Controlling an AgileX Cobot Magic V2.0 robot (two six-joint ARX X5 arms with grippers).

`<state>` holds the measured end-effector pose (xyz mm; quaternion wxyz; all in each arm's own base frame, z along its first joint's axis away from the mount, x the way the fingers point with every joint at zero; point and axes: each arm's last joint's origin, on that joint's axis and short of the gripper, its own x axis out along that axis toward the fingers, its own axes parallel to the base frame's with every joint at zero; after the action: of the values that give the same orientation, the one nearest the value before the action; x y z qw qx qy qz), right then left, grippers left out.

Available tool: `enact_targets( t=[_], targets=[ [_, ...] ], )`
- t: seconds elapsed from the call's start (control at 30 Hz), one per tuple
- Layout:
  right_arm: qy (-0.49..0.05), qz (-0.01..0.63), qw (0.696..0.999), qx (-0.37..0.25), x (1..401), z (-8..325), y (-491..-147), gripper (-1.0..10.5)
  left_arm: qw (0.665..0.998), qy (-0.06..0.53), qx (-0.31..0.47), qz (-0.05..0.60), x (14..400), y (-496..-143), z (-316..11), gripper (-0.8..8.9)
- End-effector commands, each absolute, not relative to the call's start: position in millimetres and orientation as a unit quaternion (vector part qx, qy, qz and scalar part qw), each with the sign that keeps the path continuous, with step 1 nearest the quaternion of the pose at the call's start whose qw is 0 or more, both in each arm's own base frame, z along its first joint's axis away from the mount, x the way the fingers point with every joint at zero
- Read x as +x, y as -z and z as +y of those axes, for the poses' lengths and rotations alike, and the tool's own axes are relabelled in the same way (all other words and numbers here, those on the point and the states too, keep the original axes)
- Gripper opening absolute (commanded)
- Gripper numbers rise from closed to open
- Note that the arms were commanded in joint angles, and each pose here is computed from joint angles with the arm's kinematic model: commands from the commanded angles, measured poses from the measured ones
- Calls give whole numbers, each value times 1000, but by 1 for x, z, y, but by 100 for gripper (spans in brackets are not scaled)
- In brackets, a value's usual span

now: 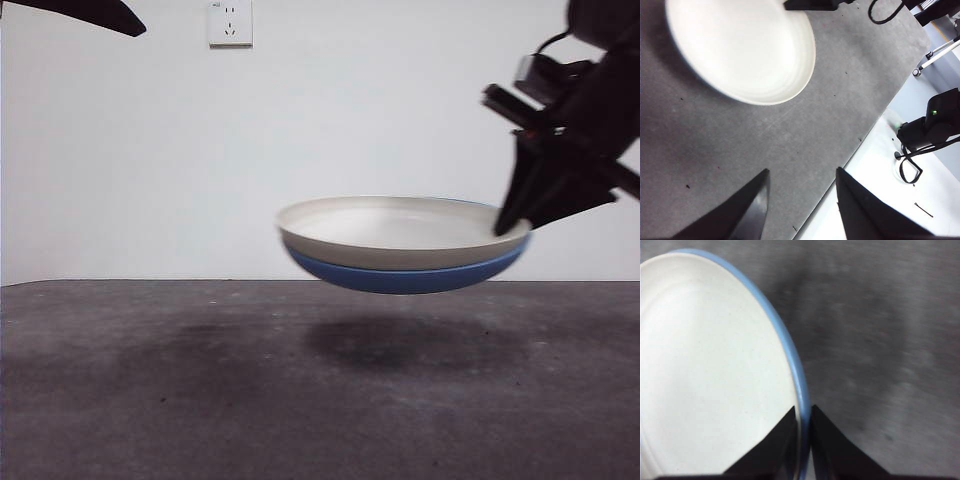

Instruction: Pick up the white plate, put it on the blue plate, put it on desk

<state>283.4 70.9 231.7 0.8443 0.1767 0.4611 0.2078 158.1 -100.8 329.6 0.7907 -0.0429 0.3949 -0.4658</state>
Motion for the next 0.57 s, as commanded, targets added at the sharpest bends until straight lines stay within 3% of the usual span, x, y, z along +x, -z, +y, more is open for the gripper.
enact_targets(
  t=[0.03,0.57],
  targets=[
    [-207,470,834,201,293,84,-225,6,789,473,-38,390,159,-331,-102,216],
    [-209,507,807,219,326,123,-179,6,789,473,-38,390,159,-331,-102,216]
  ],
)
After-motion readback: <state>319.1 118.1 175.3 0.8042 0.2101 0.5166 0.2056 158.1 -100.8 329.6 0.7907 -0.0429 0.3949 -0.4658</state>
